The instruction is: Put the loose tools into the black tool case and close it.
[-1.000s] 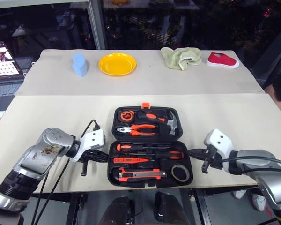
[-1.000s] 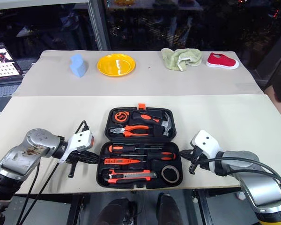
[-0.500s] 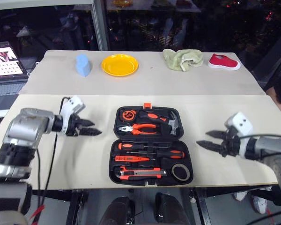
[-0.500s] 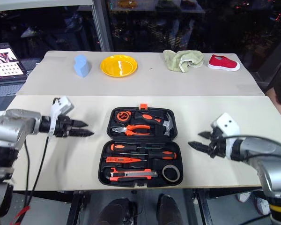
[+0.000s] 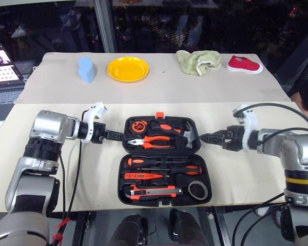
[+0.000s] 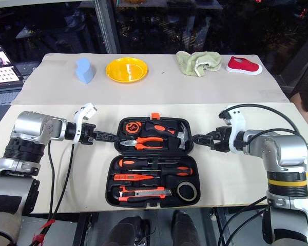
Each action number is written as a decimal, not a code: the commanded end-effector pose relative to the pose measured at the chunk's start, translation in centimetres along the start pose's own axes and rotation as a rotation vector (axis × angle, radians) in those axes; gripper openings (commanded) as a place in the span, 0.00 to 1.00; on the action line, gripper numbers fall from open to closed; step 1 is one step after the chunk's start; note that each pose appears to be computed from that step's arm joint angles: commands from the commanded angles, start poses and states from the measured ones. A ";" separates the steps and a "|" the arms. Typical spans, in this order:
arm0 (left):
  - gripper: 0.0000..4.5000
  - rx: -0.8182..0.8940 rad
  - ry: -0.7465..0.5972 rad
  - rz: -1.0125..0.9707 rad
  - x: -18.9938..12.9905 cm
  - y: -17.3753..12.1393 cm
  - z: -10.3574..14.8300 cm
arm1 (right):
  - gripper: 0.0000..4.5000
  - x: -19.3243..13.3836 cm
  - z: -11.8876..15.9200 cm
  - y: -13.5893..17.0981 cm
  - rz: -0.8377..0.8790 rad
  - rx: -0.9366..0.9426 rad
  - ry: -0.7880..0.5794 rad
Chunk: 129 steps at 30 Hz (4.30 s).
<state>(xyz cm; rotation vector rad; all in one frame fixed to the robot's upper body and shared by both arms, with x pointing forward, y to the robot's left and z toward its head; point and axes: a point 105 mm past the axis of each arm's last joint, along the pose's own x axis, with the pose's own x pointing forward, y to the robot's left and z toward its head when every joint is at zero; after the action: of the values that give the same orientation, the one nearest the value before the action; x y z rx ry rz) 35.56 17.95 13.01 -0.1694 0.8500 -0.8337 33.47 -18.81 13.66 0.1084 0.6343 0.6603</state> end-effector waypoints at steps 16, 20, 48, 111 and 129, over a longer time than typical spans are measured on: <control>0.00 -0.003 0.003 -0.017 0.7 -0.4 -0.2 | 0.01 1.1 0.1 1.1 0.036 -0.024 0.016; 0.00 -0.016 0.003 -0.066 1.7 -1.5 -0.3 | 0.01 1.1 0.7 1.6 0.051 -0.027 -0.024; 0.00 0.590 -0.777 0.171 1.7 -5.1 4.2 | 0.01 -0.6 3.4 2.4 -0.296 -0.640 -0.634; 0.00 1.119 -0.229 0.034 4.5 -0.9 4.9 | 0.00 -3.6 -13.4 12.5 0.367 -0.596 -0.077; 0.00 1.212 0.117 -0.453 3.5 -4.7 -2.7 | 0.00 -3.2 -7.7 3.5 -0.117 -0.602 -0.217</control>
<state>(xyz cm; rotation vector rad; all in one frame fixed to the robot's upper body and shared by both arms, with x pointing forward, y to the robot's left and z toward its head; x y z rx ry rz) 32.75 13.31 10.45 0.7863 0.3161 -1.6253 24.60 -18.06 8.99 -0.3922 0.2504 0.7341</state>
